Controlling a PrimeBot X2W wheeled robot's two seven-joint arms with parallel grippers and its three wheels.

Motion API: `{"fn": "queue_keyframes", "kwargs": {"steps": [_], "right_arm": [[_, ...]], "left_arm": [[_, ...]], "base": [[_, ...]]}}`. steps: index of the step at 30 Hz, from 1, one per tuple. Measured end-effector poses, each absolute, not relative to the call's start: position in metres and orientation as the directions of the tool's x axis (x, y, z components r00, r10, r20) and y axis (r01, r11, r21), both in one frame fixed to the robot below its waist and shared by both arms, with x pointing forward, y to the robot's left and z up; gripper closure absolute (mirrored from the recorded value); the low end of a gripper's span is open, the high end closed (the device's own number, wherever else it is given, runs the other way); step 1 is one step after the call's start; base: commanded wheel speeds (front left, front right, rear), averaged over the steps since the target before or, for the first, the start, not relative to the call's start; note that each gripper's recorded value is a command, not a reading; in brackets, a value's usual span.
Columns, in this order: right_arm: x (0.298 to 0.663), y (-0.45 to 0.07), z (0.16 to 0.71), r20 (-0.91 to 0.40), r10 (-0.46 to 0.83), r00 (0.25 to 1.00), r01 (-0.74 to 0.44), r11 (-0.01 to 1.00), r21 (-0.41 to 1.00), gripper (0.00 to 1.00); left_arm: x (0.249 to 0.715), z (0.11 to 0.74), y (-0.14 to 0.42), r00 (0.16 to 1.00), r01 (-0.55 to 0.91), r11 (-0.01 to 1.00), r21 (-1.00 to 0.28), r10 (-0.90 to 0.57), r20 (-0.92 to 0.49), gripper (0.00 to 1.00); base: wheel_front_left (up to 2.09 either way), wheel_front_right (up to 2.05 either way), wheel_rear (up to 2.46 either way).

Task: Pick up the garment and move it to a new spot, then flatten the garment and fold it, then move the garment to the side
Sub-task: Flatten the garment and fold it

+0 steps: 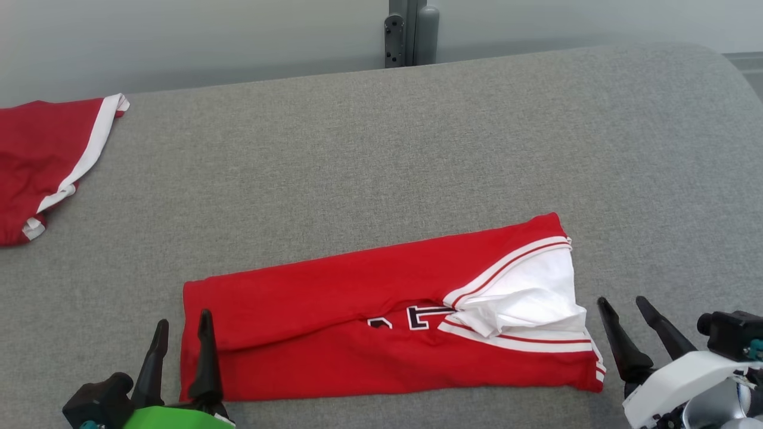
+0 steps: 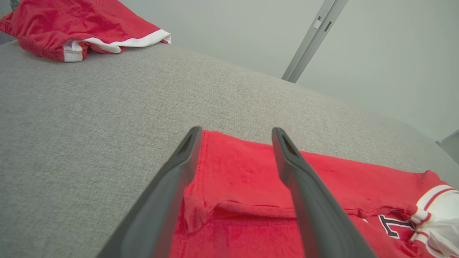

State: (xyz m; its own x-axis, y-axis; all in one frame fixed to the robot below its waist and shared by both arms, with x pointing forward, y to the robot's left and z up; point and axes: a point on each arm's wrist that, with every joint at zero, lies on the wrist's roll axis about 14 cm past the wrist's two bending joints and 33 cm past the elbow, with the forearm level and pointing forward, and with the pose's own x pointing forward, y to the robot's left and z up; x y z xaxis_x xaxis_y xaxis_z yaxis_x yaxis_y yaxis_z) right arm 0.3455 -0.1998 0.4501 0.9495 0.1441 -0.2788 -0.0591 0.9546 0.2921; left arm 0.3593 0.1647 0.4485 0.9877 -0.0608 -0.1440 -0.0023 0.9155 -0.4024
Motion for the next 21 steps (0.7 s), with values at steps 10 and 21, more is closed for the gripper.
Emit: {"fn": "queue_keyframes", "kwargs": {"steps": [10, 21], "right_arm": [[0.387, -0.195, 0.437, -0.336, 0.142, 0.931, -0.054, 0.965, 0.257, 0.0], [0.39, -0.165, 0.384, -0.505, 0.204, 0.838, -0.091, 0.967, 0.24, 0.0]], "left_arm": [[0.364, 0.46, 0.156, 0.994, 0.0, 0.912, -0.409, -0.045, -0.101, 0.0], [0.354, 0.456, 0.174, 0.994, -0.058, 0.916, -0.398, 0.015, -0.112, 0.0]], "base": [[0.0, 0.0, 0.0], [0.0, 0.0, 0.0]]}}
